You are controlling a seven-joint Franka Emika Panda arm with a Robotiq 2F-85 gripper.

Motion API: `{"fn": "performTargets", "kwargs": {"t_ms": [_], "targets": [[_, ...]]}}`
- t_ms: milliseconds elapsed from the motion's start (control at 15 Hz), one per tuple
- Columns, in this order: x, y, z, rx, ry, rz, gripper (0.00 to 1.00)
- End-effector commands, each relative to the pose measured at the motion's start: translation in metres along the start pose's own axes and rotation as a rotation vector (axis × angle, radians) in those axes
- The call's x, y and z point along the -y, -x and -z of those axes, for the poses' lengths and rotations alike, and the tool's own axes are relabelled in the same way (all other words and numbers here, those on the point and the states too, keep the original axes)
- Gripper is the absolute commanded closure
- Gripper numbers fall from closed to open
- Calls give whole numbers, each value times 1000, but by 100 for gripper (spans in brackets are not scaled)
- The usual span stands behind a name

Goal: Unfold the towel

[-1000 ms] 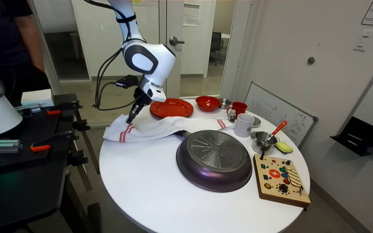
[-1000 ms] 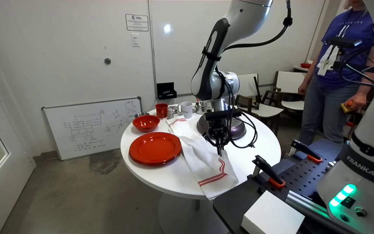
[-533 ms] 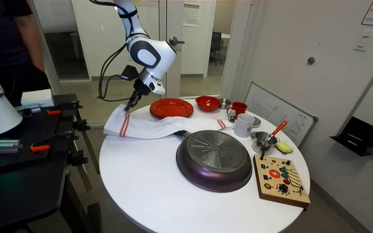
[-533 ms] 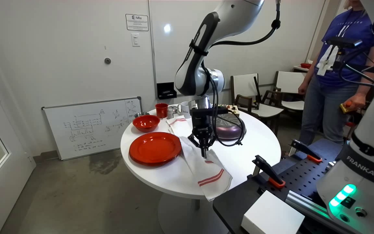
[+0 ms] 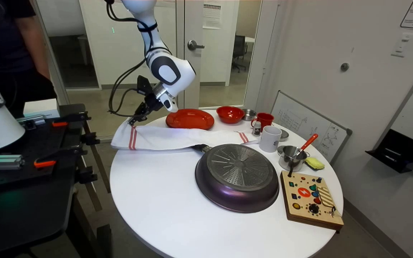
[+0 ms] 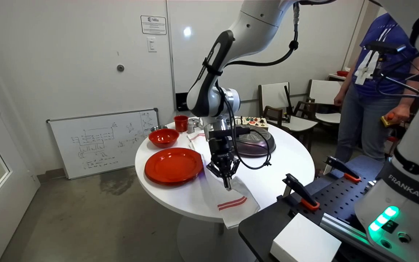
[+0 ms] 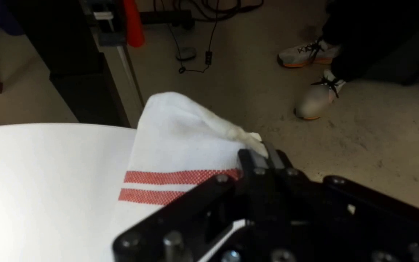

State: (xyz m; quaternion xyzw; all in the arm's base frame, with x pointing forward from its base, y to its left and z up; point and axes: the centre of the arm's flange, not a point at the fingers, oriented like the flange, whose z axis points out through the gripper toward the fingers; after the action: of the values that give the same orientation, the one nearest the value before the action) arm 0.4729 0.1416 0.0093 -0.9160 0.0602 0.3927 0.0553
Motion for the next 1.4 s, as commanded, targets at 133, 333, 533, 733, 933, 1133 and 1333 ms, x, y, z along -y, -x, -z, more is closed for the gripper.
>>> {"fn": "performTargets", "kwargs": {"t_ms": [133, 333, 533, 733, 933, 1133, 1333], "targets": [[35, -22, 1, -1, 4, 112, 73], [55, -22, 0, 19, 6, 268, 62], [68, -21, -6, 77, 42, 396, 38], [66, -21, -3, 82, 56, 428, 17], [47, -22, 22, -86, 65, 295, 0], [18, -23, 67, -203, 79, 181, 0], [-11, -19, 113, -317, 112, 66, 0]]}}
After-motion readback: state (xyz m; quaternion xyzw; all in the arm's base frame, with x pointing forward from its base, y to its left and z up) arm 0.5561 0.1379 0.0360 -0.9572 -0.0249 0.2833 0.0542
